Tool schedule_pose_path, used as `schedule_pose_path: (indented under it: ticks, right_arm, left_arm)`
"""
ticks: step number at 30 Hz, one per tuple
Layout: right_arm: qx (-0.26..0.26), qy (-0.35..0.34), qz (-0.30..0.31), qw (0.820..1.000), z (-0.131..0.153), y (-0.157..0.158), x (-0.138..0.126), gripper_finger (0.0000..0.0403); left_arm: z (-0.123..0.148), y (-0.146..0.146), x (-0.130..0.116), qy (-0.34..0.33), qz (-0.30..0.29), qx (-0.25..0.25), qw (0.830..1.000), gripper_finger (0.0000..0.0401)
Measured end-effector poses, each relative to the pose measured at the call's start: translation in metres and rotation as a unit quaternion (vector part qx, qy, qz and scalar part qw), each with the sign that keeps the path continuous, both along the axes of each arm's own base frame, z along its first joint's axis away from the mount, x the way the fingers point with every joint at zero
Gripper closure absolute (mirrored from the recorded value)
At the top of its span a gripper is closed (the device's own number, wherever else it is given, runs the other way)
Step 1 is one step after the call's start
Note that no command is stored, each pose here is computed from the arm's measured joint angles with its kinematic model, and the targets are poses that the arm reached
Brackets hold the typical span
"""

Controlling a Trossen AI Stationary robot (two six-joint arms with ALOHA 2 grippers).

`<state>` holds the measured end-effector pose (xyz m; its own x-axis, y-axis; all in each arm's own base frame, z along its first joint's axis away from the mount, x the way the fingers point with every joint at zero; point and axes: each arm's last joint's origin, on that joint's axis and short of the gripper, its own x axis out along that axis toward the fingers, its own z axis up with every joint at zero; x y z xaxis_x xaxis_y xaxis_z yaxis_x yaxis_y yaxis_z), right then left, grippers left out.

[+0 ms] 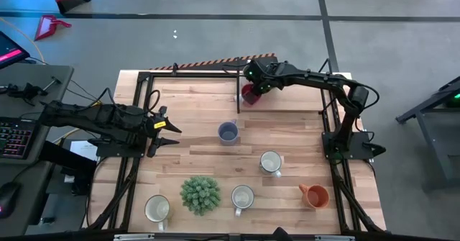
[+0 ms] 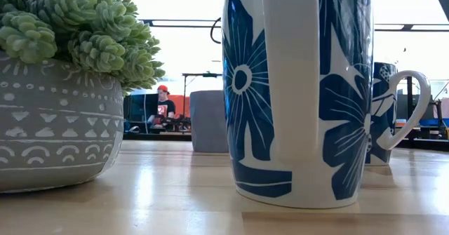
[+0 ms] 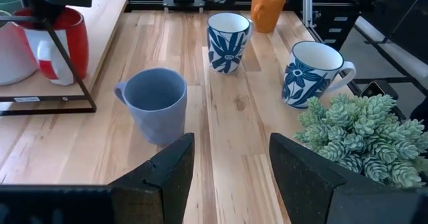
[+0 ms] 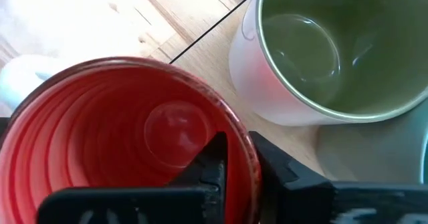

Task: Place coffee mugs
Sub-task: Put the red mug on the shelf

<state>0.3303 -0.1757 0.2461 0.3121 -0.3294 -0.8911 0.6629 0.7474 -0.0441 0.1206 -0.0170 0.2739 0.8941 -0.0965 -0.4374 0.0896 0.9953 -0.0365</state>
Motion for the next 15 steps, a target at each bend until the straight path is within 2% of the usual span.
schedule_pose_path:
  ticks: [15]
  right_arm:
    - [0.0, 0.0, 0.001, 1.0, 0.0003, 0.0, 0.0, 0.0314]
  left_arm:
    - [0.0, 0.0, 0.0, 0.0, 0.0, 0.0, 1.0, 0.0217]
